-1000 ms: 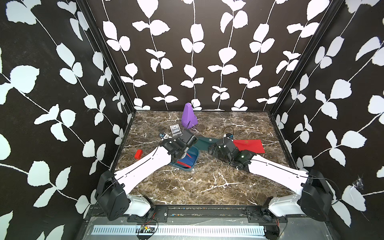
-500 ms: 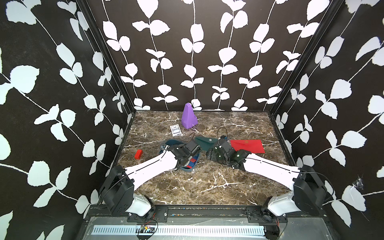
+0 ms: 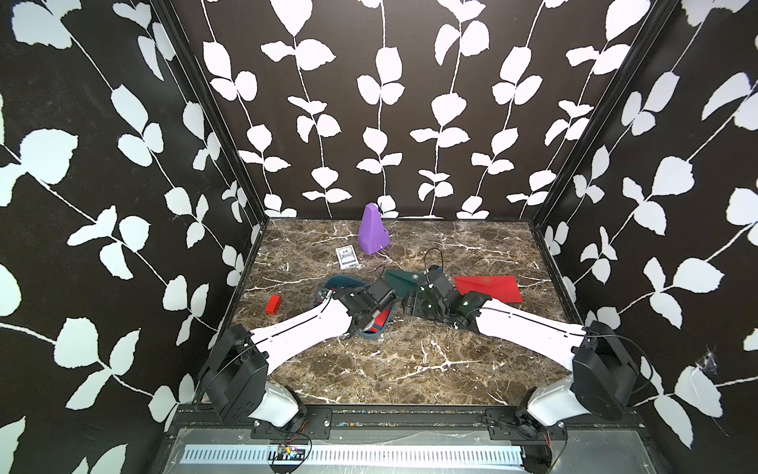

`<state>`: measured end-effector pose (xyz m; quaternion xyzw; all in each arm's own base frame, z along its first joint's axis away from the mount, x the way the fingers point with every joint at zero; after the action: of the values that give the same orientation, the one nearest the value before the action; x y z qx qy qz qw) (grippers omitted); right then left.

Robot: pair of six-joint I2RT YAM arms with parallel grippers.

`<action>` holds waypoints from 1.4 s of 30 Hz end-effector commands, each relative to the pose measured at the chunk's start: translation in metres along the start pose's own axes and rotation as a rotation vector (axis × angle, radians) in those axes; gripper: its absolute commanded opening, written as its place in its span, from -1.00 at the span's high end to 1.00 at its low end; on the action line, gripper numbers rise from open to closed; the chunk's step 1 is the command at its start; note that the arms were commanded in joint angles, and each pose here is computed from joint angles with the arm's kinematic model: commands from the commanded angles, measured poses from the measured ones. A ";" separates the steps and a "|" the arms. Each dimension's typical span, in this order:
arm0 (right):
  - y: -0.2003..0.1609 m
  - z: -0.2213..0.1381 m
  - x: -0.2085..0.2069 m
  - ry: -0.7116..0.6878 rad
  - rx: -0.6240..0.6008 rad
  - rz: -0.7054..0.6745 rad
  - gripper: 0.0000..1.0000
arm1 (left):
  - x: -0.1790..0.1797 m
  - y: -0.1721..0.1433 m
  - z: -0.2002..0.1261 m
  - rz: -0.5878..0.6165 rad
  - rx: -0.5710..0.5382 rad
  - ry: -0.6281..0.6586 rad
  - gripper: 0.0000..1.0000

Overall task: Put the sealed envelopes into the storage box
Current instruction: Place the envelope in the storage box, then move the storage box to the center of the board.

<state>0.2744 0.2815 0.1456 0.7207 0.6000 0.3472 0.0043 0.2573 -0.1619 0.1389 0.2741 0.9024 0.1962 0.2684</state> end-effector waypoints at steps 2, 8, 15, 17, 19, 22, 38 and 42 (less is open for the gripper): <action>0.015 -0.007 0.023 0.059 -0.026 -0.019 -0.61 | 0.000 0.005 -0.007 0.069 -0.007 -0.017 0.40; 0.017 -0.003 0.024 0.019 -0.018 -0.121 -0.97 | -0.021 0.020 -0.032 0.268 -0.007 -0.105 0.23; 0.024 0.018 0.018 0.005 0.003 -0.209 -0.98 | -0.018 0.027 -0.047 0.755 0.015 -0.038 -0.08; 0.019 0.032 0.026 0.027 0.050 -0.239 -0.95 | -0.012 0.032 -0.050 0.815 0.012 -0.014 -0.10; 0.014 0.048 0.031 0.030 0.094 -0.249 -0.85 | -0.004 0.037 -0.051 0.850 0.019 0.008 -0.11; 0.010 0.068 0.035 0.044 0.123 -0.218 -0.64 | 0.009 0.046 -0.049 0.859 0.030 0.034 -0.11; -0.009 0.123 0.066 0.100 0.134 -0.035 0.41 | 0.026 0.091 -0.051 0.810 -0.014 0.056 -0.10; -0.012 0.137 0.081 0.123 0.141 -0.010 0.46 | 0.023 0.094 -0.049 0.802 -0.015 0.055 -0.09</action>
<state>0.3289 0.3898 0.0644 0.6945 0.6419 0.3177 -0.0681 0.2456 -0.0899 0.2084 0.5977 0.7326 0.2893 0.1493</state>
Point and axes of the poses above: each gripper's point midway between its finger pads, its own z axis out along the fingers, its own x axis along the line the jaws close on, y = z × x, the point moved 2 cm from there along -z, back along the fingers, and after that the axes turned 6 degrees about z, right-handed, at the moved point
